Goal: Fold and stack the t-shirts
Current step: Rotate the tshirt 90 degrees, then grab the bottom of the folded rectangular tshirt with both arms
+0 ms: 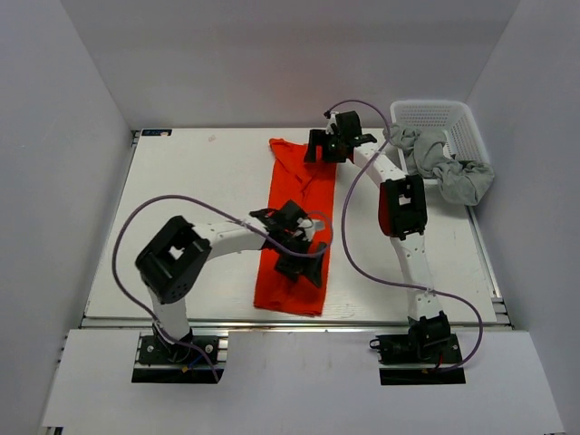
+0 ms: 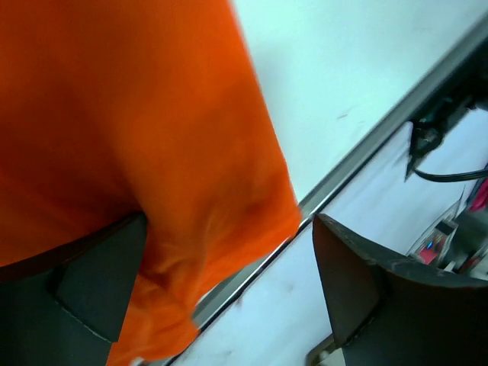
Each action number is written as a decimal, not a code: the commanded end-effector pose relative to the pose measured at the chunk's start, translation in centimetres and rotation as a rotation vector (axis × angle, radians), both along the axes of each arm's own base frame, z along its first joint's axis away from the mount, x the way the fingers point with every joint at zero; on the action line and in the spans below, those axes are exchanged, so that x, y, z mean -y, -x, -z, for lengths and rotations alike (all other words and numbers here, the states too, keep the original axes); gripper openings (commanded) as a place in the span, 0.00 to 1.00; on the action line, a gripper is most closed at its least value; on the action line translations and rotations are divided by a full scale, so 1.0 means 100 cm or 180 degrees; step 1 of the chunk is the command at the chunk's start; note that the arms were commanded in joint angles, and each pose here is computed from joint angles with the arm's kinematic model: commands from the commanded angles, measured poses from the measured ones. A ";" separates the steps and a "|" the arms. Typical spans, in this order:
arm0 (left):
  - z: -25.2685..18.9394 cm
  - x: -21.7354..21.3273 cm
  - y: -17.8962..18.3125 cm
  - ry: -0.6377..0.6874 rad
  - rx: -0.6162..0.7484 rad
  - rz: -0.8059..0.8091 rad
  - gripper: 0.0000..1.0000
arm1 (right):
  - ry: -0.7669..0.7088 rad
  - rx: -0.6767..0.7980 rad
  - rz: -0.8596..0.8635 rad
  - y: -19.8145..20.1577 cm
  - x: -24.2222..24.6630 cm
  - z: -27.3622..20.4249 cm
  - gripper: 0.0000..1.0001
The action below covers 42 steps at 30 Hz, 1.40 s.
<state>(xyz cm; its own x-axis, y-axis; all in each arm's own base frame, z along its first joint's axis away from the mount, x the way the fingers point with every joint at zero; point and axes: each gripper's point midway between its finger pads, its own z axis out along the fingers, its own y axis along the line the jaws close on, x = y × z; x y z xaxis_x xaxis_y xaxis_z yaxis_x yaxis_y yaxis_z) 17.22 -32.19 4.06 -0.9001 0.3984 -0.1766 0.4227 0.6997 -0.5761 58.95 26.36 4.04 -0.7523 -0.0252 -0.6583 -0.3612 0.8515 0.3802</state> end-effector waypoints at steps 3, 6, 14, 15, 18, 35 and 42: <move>-0.018 0.056 0.033 0.0266 0.0009 0.0818 1.00 | -0.0044 0.0349 0.0031 -0.028 0.008 -0.009 0.90; -0.041 0.082 0.038 0.0433 0.0316 0.1084 1.00 | -0.0024 0.0574 -0.0025 -0.034 0.015 -0.040 0.90; -0.096 0.075 0.019 0.0418 0.1183 0.0954 1.00 | 0.0167 0.1145 -0.0070 -0.004 0.051 -0.179 0.90; -0.102 0.069 0.016 0.0383 0.1259 0.0842 1.00 | 0.0217 0.0966 -0.0039 0.006 0.057 -0.163 0.90; -0.117 0.025 0.004 0.0117 0.1610 0.0207 1.00 | 0.0431 0.0621 0.0182 0.048 0.078 -0.158 0.90; -0.046 -0.183 0.008 -0.0799 0.1401 -0.3043 1.00 | 0.0873 -0.0341 -0.1126 0.363 0.010 -0.054 0.90; -0.029 -0.174 0.009 -0.0947 0.1357 -0.2768 1.00 | 0.1073 0.0130 -0.1667 0.410 -0.026 -0.055 0.90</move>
